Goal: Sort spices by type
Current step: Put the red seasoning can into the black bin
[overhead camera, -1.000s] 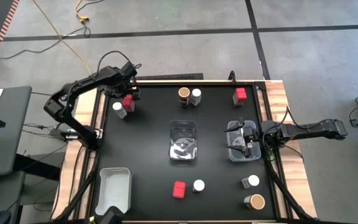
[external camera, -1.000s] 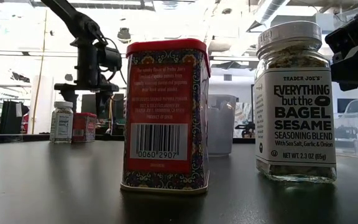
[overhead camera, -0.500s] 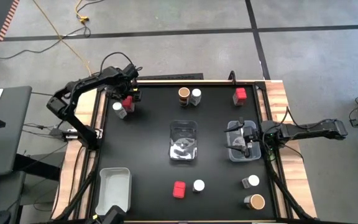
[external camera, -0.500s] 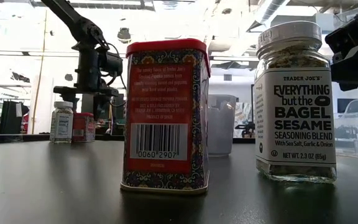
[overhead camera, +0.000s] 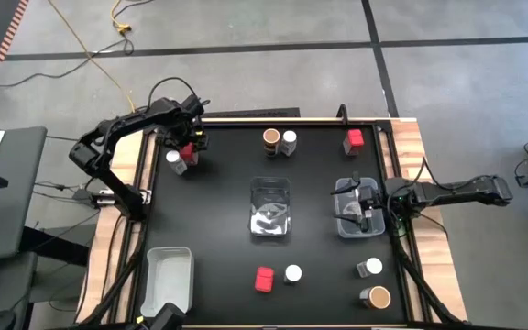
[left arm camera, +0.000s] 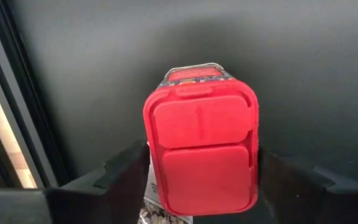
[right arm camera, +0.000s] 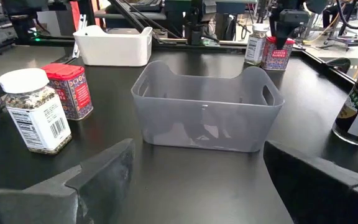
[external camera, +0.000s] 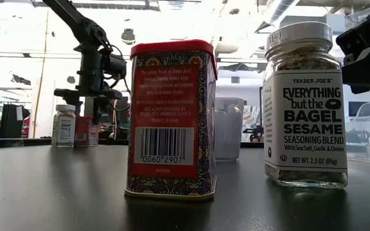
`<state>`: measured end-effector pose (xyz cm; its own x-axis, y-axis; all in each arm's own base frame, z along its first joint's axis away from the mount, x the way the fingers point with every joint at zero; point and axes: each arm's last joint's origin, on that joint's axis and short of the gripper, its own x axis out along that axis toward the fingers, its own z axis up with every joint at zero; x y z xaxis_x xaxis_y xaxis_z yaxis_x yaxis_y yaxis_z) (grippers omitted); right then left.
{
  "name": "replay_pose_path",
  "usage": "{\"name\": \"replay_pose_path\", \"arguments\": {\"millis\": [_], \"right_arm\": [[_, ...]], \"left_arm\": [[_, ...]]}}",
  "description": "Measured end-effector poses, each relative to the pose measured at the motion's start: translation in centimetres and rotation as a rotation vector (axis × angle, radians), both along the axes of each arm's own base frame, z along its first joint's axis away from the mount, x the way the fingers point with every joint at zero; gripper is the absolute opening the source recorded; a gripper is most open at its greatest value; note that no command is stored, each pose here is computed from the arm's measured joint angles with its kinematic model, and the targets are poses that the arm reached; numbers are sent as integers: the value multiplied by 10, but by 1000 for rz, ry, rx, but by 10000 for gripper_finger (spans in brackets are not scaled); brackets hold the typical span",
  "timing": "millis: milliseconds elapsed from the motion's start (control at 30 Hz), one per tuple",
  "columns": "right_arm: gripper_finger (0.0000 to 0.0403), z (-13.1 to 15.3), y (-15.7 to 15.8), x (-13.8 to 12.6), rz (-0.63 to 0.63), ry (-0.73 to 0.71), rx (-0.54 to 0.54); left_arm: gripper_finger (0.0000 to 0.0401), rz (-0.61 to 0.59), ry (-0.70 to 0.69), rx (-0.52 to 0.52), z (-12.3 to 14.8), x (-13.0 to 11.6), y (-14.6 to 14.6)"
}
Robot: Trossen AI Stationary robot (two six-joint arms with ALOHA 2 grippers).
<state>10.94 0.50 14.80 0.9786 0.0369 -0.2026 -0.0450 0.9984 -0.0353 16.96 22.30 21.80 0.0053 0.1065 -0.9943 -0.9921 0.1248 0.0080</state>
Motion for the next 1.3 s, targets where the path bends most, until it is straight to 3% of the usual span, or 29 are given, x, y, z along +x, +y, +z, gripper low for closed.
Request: {"name": "replay_pose_path", "arguments": {"millis": [300,933,1300], "right_arm": [[384,0,0,0,0,0,0],[384,0,0,0,0,0,0],[384,0,0,0,0,0,0]], "left_arm": [[231,18,-1,-1,0,0,0],[227,-21,-21,-16,1,1,0],[227,-175,-77,81,46,19,6]]}}
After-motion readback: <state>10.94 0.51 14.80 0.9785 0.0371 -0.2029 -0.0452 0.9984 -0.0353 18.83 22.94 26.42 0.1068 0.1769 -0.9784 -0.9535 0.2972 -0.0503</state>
